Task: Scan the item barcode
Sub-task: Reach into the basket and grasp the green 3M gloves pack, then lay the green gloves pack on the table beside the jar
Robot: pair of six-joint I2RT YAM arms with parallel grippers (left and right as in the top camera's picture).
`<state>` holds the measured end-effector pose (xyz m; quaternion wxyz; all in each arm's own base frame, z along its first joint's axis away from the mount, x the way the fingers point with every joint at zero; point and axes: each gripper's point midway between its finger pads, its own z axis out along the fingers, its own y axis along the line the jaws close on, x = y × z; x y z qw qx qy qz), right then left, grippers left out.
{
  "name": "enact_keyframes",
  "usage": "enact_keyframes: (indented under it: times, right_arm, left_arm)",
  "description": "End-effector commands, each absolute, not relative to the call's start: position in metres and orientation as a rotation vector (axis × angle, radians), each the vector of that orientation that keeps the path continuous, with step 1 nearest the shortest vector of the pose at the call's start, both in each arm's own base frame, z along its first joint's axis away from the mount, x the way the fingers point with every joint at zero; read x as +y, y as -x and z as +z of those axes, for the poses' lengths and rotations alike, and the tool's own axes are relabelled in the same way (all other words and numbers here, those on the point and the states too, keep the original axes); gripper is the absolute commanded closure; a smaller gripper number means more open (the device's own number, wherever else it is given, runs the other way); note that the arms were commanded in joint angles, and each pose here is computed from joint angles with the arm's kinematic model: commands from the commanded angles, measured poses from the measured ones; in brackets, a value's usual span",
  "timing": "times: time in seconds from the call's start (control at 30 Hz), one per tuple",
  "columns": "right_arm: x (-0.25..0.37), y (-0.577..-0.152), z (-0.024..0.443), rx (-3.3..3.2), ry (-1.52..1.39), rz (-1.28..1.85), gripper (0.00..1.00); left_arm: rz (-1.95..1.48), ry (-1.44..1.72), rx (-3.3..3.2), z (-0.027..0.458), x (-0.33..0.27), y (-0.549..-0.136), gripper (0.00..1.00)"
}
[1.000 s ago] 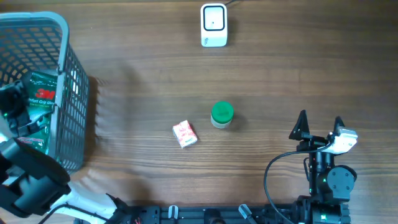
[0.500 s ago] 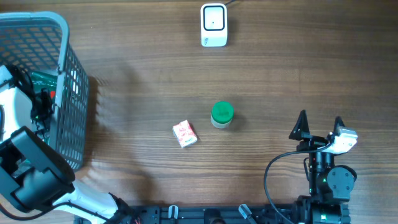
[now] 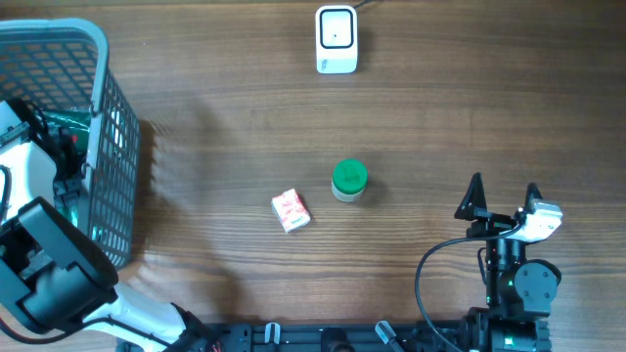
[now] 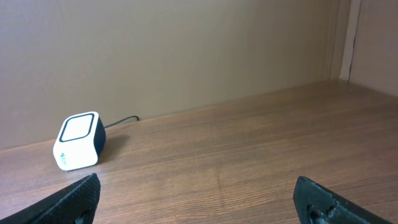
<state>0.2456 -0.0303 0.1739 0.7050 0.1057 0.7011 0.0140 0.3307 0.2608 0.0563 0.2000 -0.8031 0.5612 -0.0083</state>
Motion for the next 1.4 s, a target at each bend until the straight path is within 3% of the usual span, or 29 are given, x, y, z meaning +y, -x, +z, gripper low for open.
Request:
enact_keyframes:
  times: [0.0,0.27,0.3,0.33,0.4,0.43,0.53,0.67,0.83,1.03,1.2,1.37]
  right_arm:
    - [-0.028,-0.245,0.176,1.552,-0.213,0.032,0.0]
    - [-0.028,-0.245,0.176,1.552,-0.214,0.032,0.0]
    - [-0.028,-0.245,0.176,1.552,-0.214,0.032,0.0]
    - [-0.028,-0.245,0.176,1.552,-0.214,0.032,0.0]
    - [-0.028,-0.245,0.176,1.552,-0.214,0.032,0.0]
    - [-0.028,-0.245,0.176,1.552,-0.214,0.032,0.0]
    - [-0.028,-0.245,0.176,1.552,-0.214,0.032,0.0]
    - [-0.028,-0.245,0.176,1.552,-0.214,0.032,0.0]
    - [-0.028,-0.245,0.176,1.552,-0.214,0.032,0.0]
    - [-0.028,-0.245,0.176,1.552,-0.213,0.032,0.0]
    - [-0.028,-0.245,0.176,1.552,-0.214,0.032,0.0]
    - [-0.028,-0.245,0.176,1.552,-0.214,0.032,0.0]
  left_arm:
    - [0.079,2.279,1.452,0.057,0.274,-0.322,0.0]
    - [0.106,2.223,1.307,0.071,0.297,-0.331,0.0]
    - [0.104,2.221,1.305,0.071,0.297,-0.332,0.13]
    - [0.102,2.219,1.302,0.072,0.297,-0.332,0.44]
    - [0.097,2.211,1.297,0.072,0.299,-0.334,0.68]
    - [0.103,2.2,1.317,0.072,0.299,-0.335,0.96]
    - [0.111,2.123,1.404,0.076,0.3,-0.34,0.96]
    - [0.002,1.931,1.503,0.123,0.295,-0.36,0.96]
    - [-0.133,1.642,1.371,0.272,0.276,-0.352,0.96]
    - [-0.261,1.403,1.199,0.405,0.202,-0.267,0.96]
    - [-0.545,1.142,1.495,0.409,0.108,-0.265,0.96]
    - [-0.626,0.882,1.891,0.365,0.027,-0.277,0.96]
